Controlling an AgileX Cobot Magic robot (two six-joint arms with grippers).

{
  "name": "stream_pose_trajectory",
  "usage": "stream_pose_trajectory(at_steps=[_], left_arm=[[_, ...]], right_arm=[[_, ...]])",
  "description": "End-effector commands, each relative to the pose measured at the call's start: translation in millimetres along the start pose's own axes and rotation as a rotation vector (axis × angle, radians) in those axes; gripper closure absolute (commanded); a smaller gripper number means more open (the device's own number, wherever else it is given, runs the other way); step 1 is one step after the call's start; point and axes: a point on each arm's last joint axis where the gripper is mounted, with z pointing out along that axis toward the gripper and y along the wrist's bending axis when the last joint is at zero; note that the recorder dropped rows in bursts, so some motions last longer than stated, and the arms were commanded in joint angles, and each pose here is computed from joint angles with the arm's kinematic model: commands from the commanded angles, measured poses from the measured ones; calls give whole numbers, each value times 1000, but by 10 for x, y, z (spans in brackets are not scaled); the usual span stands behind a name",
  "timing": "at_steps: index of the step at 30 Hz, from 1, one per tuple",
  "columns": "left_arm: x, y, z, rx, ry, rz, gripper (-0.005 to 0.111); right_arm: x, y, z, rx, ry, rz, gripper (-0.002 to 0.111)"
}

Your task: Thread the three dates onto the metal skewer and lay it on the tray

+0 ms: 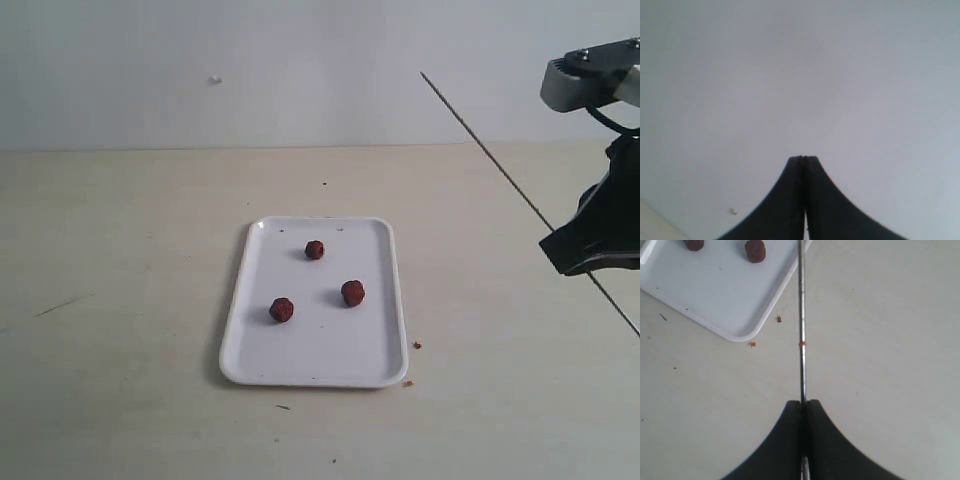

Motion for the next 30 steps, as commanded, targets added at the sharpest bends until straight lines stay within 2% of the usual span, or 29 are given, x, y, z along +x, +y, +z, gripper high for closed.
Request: stream_pose_trajectory(at_steps=[1,4,6,8,10,15,19,22,26,30], left_arm=[[-250,-242,245,-173,102,237,107],[-353,-290,540,-308,194,356,107],[-349,-257,748,-394,297,439,107],[-282,-217,927,-457,425,452,107],[-166,-194,1116,-468,577,501,107],[324,-133,1592,-461,1016,601,107],[771,-105,1866,-465,1318,684,107],[1083,-100,2074,-469,1468,722,107],[1557,-146,2325,-438,1589,759,105],[2053,-263,2453,-313,1699,858,84]], right_arm=[[-22,-16,-14,9,-43,32,108],[-52,-24,-16,16,-76,41,108],[-60,-25,-17,17,-85,45,108],[-65,-8,-24,-3,-79,61,108],[-102,8,-39,-22,-112,82,108],[-196,-4,-54,-14,-217,86,108],[-207,-8,-51,-5,-226,36,108],[-252,-29,4,7,-242,3,108],[-372,-101,225,37,-257,-8,108],[-421,-225,631,55,-164,-20,108]])
